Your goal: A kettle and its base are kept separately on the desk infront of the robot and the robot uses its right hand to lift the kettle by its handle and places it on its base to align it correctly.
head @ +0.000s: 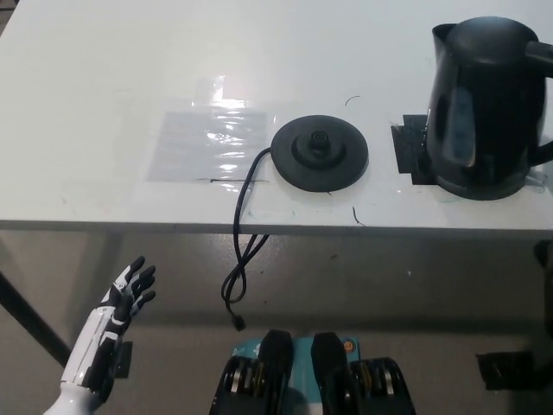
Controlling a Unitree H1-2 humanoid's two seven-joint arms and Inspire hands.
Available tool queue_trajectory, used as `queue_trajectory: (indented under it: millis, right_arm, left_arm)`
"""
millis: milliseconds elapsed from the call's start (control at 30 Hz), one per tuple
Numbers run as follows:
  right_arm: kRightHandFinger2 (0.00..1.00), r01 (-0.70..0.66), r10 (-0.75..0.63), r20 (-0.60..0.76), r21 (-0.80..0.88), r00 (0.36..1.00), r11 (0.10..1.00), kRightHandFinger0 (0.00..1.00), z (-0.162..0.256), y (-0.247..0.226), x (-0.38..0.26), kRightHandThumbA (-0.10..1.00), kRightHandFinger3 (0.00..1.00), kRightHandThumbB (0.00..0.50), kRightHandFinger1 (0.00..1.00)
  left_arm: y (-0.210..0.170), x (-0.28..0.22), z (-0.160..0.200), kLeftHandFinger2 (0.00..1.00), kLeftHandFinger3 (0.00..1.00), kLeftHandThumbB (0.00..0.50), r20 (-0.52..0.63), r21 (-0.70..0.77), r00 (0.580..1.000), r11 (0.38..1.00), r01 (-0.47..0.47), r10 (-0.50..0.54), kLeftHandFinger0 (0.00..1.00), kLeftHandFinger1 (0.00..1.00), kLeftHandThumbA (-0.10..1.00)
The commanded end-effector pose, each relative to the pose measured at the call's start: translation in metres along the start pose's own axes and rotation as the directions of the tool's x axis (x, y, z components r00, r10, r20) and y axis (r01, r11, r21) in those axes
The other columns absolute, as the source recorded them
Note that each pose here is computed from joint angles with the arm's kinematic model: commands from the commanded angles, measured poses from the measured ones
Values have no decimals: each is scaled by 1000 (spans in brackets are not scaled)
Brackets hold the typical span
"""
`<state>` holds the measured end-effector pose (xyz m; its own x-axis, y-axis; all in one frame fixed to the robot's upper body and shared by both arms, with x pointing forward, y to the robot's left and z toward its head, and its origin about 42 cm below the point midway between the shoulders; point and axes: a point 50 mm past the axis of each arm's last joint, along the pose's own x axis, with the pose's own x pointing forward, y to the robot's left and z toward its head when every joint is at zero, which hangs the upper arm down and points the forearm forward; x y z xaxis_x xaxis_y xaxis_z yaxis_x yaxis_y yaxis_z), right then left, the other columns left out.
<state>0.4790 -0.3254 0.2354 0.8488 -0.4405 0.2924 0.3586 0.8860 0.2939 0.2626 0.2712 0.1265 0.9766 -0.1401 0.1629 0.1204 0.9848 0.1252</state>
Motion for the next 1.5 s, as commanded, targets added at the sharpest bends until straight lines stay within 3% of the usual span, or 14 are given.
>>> queue_trajectory:
  millis: [0, 100, 433, 533, 600, 700, 800, 867, 900, 933, 1000, 1167, 1267, 1467]
  right_arm:
    - [530, -2, -13, 216, 69, 976, 998, 0, 51, 17, 25, -100, 485, 145, 175]
    - [527, 6, -22, 206, 80, 978, 997, 0, 48, 15, 25, -100, 473, 156, 161]
    - [482, 8, -34, 264, 100, 964, 995, 0, 63, 22, 26, -100, 415, 207, 128]
    - [351, -7, -35, 294, 139, 955, 990, 0, 75, 32, 24, -100, 300, 192, 48]
    - [248, -16, -30, 311, 143, 950, 990, 0, 81, 39, 26, -100, 269, 134, 7]
    - [78, -24, -34, 326, 172, 945, 985, 0, 94, 54, 27, -100, 235, 117, 0]
    - [10, -30, -35, 328, 192, 944, 981, 0, 100, 63, 28, -100, 237, 112, 0]
    - [132, -46, -30, 341, 211, 939, 976, 0, 108, 71, 28, -100, 311, 93, 0]
    - [305, -60, -22, 339, 230, 940, 971, 0, 112, 76, 27, -100, 412, 71, 26]
    - [305, -64, -20, 339, 235, 941, 970, 0, 113, 77, 27, -100, 412, 71, 26]
    - [533, -80, -5, 347, 229, 938, 970, 0, 118, 87, 26, -100, 575, 72, 106]
    - [481, -113, 41, 351, 187, 936, 976, 0, 121, 107, 23, -100, 576, 39, 89]
    - [546, -148, 82, 340, 173, 937, 974, 0, 114, 127, 21, -100, 644, 58, 140]
    - [548, -192, 123, 348, 171, 929, 966, 9, 106, 162, 7, -100, 602, 86, 173]
  left_arm:
    - [7, 6, 11, 1000, 1000, 187, 60, 15, 998, 1000, 11, -12, 1000, 1000, 941]
    - [8, 5, 11, 1000, 1000, 207, 57, 14, 998, 1000, 12, -13, 1000, 1000, 948]
    - [6, 5, 9, 1000, 1000, 171, 58, 17, 998, 1000, 15, -16, 1000, 1000, 950]
    - [6, 3, 8, 1000, 1000, 184, 52, 10, 999, 1000, 15, -15, 1000, 1000, 950]
    - [6, 3, 9, 1000, 1000, 177, 50, 11, 999, 1000, 15, -16, 1000, 1000, 947]
    - [6, 4, 9, 1000, 1000, 170, 47, 13, 999, 1000, 14, -15, 1000, 1000, 941]
    - [6, 3, 9, 1000, 1000, 163, 50, 1, 999, 1000, 11, -11, 1000, 1000, 918]
    - [5, 3, 10, 1000, 1000, 153, 52, 7, 998, 1000, 17, -17, 1000, 1000, 921]
    - [5, 2, 9, 1000, 1000, 153, 50, 4, 999, 1000, 14, -15, 1000, 1000, 921]
    - [5, 2, 9, 1000, 1000, 153, 49, 2, 999, 1000, 14, -14, 1000, 1000, 921]
    - [5, 2, 9, 1000, 1000, 145, 51, 6, 999, 1000, 13, -14, 1000, 1000, 919]
    - [6, 3, 9, 1000, 1000, 146, 52, 3, 999, 1000, 15, -15, 1000, 1000, 901]
    - [5, 3, 9, 1000, 1000, 148, 54, 7, 998, 1000, 14, -14, 1000, 1000, 911]
    - [5, 2, 9, 1000, 1000, 132, 46, 7, 999, 1000, 13, -13, 1000, 1000, 904]
